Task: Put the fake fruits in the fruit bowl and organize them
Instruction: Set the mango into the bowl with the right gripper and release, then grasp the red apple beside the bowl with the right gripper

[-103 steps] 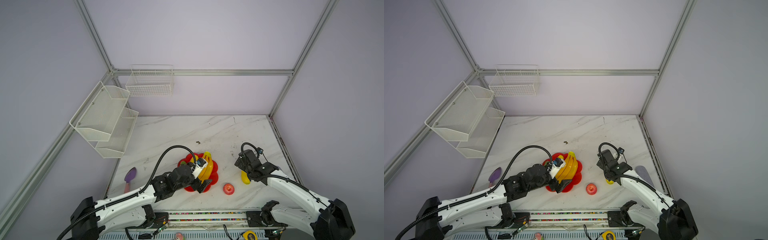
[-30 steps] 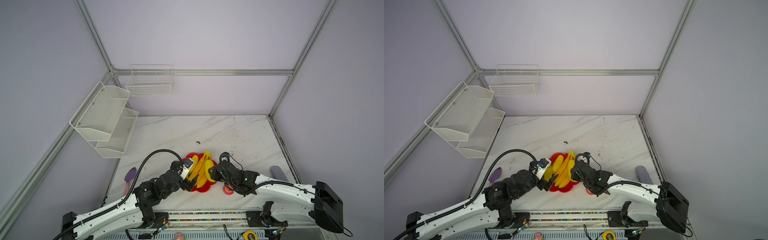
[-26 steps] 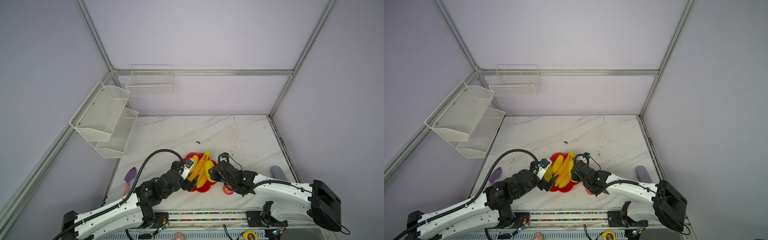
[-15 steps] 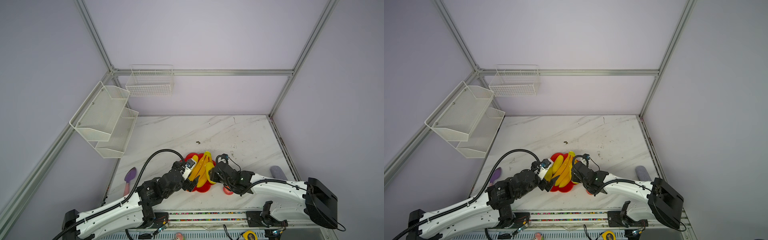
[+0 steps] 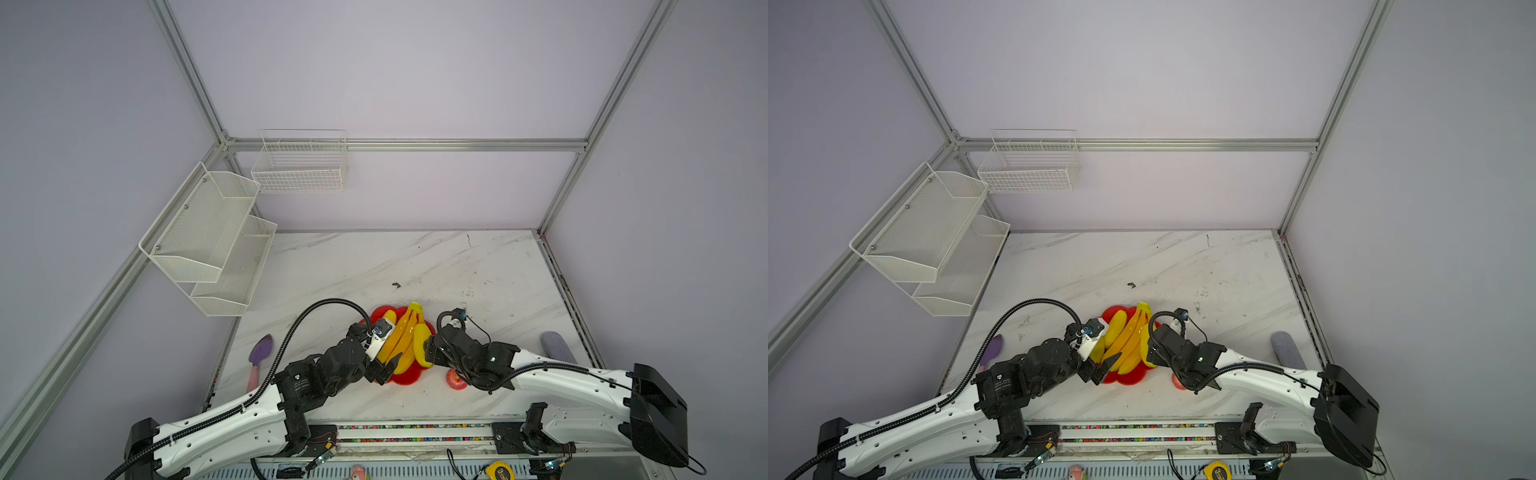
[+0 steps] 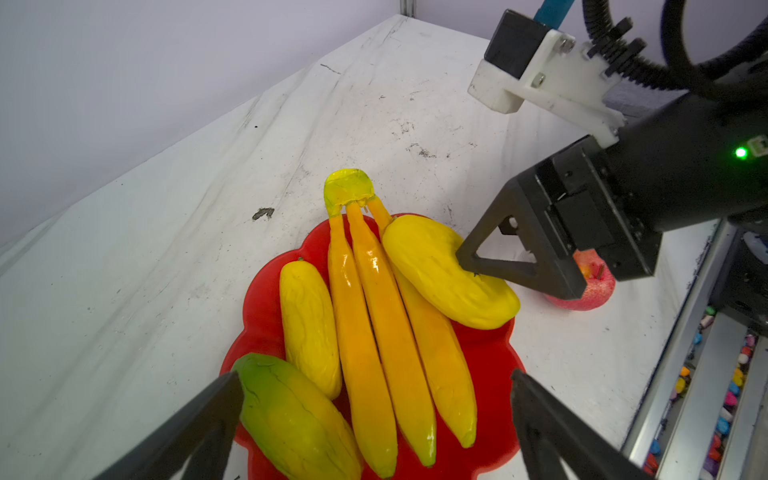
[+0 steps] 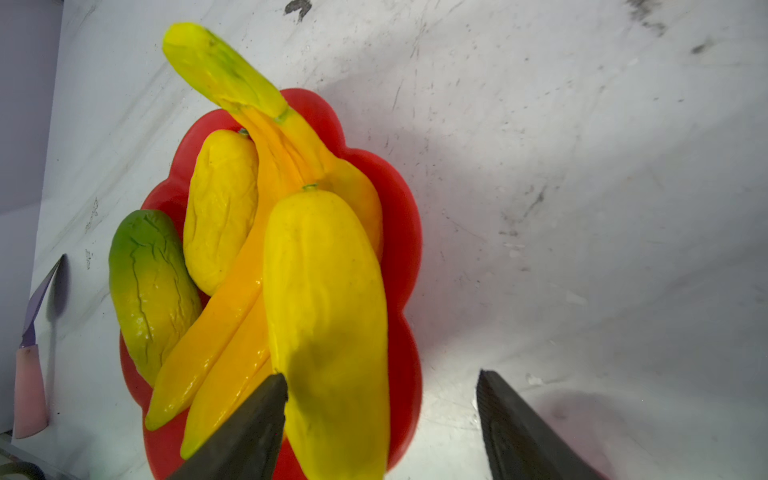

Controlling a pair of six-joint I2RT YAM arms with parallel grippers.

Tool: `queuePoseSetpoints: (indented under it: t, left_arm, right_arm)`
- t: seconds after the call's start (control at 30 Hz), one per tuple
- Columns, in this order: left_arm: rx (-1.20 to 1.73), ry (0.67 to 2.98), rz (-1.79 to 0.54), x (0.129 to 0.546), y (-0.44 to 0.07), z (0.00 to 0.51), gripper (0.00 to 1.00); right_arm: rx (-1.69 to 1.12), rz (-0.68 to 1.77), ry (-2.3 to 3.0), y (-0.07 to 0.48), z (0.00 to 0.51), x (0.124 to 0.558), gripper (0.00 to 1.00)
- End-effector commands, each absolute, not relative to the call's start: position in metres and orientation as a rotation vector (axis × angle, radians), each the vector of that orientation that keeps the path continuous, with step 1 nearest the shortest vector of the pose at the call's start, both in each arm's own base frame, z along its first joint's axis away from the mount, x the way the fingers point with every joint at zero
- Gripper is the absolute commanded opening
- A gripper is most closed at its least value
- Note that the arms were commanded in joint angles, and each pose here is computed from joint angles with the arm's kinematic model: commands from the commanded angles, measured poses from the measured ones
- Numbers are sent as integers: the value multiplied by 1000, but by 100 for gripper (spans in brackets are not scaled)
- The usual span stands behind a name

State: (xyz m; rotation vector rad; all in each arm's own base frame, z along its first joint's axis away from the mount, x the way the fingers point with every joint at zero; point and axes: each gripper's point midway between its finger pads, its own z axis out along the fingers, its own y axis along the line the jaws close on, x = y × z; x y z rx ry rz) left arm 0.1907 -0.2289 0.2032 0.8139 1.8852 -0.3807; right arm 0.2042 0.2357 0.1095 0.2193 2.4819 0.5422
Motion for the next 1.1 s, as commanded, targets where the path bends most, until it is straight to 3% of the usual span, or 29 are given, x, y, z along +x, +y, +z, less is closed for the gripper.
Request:
queuePoseSetpoints:
  t: [0.0,0.33,0.8,1.07]
  left_arm:
    - [830,1779,-524,186,-251,228,100]
    - [955,1762,-586,180,-278,211,100]
    - [954,1775,-544,174,-259,205,100]
    - [950,1780,-543,175,-259,204,100]
  right_arm:
    - [291,434,2473,197,122,193,76]
    - [165,277,2748,171,82,140,77]
    - [81,207,2800,183,59,136,80]
    - [88,178,2792,184,50,140,74]
